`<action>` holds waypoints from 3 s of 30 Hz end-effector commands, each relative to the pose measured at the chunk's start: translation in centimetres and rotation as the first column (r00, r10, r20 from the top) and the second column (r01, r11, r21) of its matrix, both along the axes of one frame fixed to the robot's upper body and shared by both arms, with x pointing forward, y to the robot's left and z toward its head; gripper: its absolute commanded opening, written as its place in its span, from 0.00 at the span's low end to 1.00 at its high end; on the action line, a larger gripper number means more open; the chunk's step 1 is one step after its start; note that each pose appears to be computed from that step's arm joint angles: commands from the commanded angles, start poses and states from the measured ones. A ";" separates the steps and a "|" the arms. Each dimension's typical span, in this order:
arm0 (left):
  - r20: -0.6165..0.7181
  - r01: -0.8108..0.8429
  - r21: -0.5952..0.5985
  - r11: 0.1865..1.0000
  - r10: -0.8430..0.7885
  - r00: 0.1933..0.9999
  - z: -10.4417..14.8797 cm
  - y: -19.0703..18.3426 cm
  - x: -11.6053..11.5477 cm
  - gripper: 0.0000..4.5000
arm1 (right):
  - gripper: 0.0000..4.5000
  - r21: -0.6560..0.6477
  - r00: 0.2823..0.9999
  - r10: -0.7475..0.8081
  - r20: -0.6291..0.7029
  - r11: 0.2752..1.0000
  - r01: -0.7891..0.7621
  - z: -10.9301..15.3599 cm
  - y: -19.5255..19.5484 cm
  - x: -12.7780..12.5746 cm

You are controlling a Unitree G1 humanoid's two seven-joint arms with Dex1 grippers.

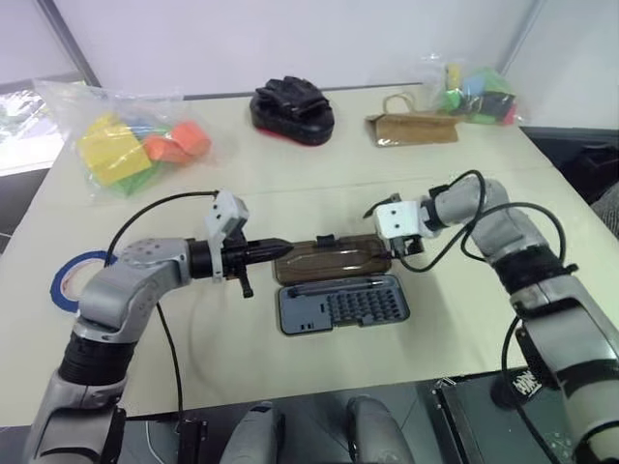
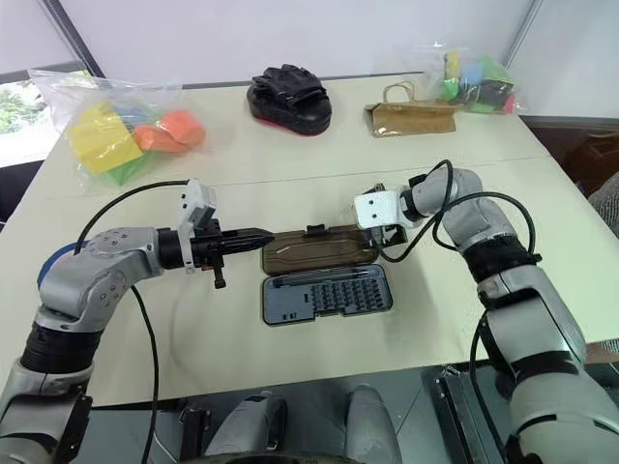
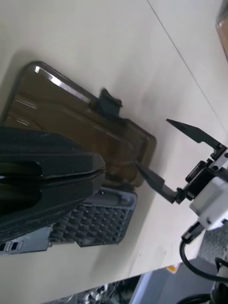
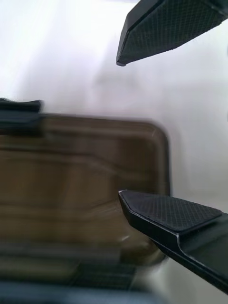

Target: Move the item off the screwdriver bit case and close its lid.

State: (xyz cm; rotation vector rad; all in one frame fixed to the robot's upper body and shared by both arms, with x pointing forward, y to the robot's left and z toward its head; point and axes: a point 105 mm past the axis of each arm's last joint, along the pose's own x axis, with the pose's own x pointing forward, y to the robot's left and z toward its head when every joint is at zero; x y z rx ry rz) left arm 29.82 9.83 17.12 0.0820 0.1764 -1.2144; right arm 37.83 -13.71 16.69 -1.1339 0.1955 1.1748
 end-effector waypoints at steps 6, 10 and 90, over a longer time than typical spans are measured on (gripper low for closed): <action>-0.092 0.223 0.076 0.972 -0.216 0.972 -1.1 -1.0 -2.5 0.00 | 0.99 0.223 0.990 -0.121 0.072 0.969 0.102 4.5 0.7 -3.3; -0.119 0.253 0.159 0.954 -0.235 0.965 -3.0 0.0 -2.8 0.00 | 0.99 0.261 0.984 -0.169 0.059 0.954 0.148 4.3 0.7 -4.0; -0.016 0.094 0.192 0.977 -0.092 0.996 -6.6 -1.0 -0.1 0.00 | 0.00 0.040 0.988 -0.151 -0.015 0.988 0.152 -2.7 1.7 1.0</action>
